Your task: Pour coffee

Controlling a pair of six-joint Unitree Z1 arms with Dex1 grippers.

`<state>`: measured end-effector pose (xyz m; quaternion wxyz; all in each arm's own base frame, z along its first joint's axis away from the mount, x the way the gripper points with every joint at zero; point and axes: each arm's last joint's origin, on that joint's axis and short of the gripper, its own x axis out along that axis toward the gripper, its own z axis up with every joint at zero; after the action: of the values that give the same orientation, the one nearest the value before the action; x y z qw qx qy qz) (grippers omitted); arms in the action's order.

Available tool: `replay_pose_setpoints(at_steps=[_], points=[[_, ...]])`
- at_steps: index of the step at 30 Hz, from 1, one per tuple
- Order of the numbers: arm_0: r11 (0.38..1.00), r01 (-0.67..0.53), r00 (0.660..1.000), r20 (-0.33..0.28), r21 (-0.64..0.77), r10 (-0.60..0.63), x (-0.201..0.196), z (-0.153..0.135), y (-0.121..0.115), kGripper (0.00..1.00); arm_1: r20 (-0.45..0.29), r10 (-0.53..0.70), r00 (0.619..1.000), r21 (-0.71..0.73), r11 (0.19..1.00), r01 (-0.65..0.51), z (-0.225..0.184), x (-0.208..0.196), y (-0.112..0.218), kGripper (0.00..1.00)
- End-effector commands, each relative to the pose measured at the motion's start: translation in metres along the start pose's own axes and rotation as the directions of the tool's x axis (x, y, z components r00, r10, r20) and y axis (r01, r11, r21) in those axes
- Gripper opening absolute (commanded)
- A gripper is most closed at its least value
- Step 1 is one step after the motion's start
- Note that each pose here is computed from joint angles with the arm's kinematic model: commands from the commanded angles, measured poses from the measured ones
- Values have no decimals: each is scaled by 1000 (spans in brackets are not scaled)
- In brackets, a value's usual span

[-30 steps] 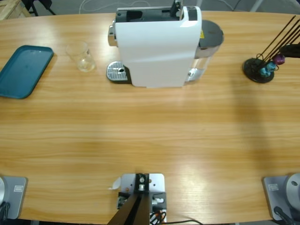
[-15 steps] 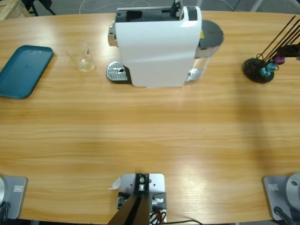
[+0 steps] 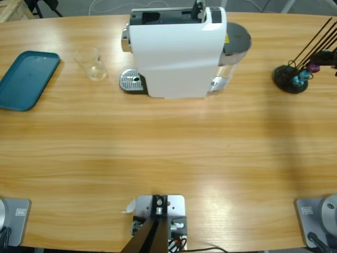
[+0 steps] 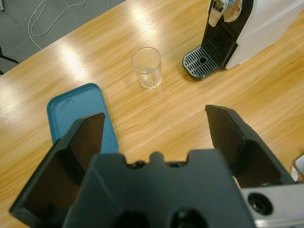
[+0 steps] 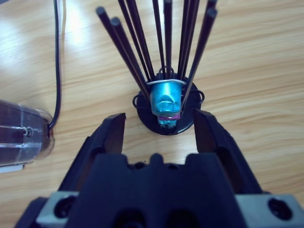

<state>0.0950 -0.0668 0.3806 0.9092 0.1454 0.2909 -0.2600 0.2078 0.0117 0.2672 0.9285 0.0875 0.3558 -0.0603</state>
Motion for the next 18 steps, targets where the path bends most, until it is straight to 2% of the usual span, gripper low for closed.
replay_pose_setpoints(at_steps=[1,2,3,5,7,8,17,18], points=[[999,25,998,-61,27,-23,10,-11,-4,908,-32,-23,999,2,1000,23,-6,9,-6,376],[999,25,998,-60,27,-23,10,-11,-4,908,-30,-23,999,2,1000,23,-6,9,-5,273],[999,25,998,-61,27,-23,10,-11,-4,908,-28,-22,999,2,1000,22,-6,9,-5,221],[999,25,998,-61,27,-23,10,-11,-4,908,-28,-22,999,3,1000,22,-6,9,-6,197],[999,25,998,-61,29,-23,10,-11,-4,908,-27,-22,999,3,1000,22,-6,9,-6,46],[999,25,998,-61,29,-23,10,-11,-4,908,-27,-22,999,3,1000,22,-6,9,-6,0],[999,26,998,-59,33,-24,10,-12,-4,908,-30,-25,999,3,1000,25,-7,10,-6,22],[999,26,998,-59,33,-24,10,-12,-4,908,-28,-25,999,3,1000,25,-7,9,-6,338]])
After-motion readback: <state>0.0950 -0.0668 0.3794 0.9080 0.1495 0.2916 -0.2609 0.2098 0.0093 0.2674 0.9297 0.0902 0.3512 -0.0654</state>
